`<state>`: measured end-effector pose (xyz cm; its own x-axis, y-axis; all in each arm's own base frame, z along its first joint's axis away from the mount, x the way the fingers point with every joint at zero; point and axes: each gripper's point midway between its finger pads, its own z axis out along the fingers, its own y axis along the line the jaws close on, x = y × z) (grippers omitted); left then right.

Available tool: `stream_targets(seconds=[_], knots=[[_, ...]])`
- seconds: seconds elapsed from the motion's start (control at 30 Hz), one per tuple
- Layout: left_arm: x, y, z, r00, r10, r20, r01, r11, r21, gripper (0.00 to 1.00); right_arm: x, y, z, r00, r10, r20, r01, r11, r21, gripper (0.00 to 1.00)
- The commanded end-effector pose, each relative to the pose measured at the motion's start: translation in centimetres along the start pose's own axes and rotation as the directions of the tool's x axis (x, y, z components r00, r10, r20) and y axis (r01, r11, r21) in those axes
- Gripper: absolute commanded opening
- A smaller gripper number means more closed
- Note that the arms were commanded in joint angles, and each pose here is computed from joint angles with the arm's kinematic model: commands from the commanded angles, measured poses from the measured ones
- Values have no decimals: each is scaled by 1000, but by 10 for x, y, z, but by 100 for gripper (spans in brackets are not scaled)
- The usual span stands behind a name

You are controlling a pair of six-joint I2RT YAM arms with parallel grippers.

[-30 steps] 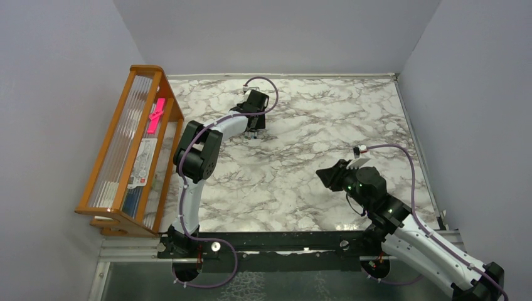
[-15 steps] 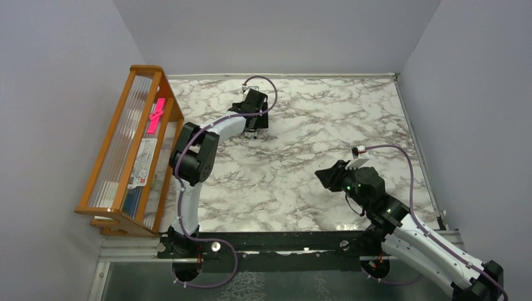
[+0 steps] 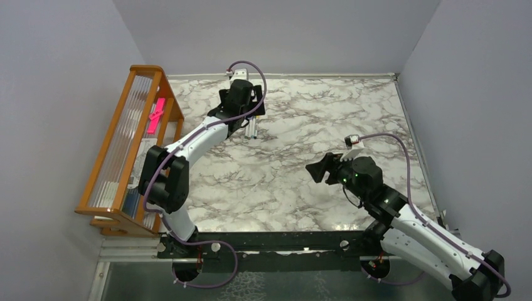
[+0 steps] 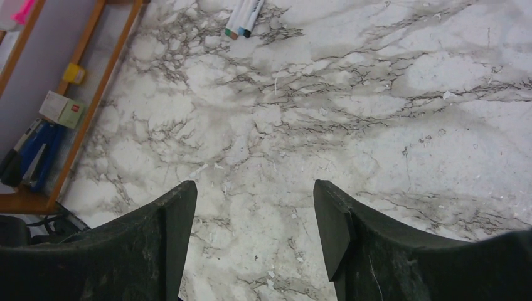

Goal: Insert the pens into the pen caps

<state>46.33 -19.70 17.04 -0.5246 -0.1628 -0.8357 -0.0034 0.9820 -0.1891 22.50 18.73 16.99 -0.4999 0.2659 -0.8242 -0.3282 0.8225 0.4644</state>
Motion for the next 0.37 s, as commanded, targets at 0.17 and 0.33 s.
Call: stream_targets(seconds=[0.17, 0.33], knots=[[-28, -19, -36, 995, -54, 84, 44, 992, 120, 99, -7, 7, -13, 999, -10, 40, 12, 998, -54, 70], [-27, -21, -38, 995, -55, 80, 44, 990, 134, 99, -1, 4, -14, 1000, -19, 18, 20, 999, -46, 69]])
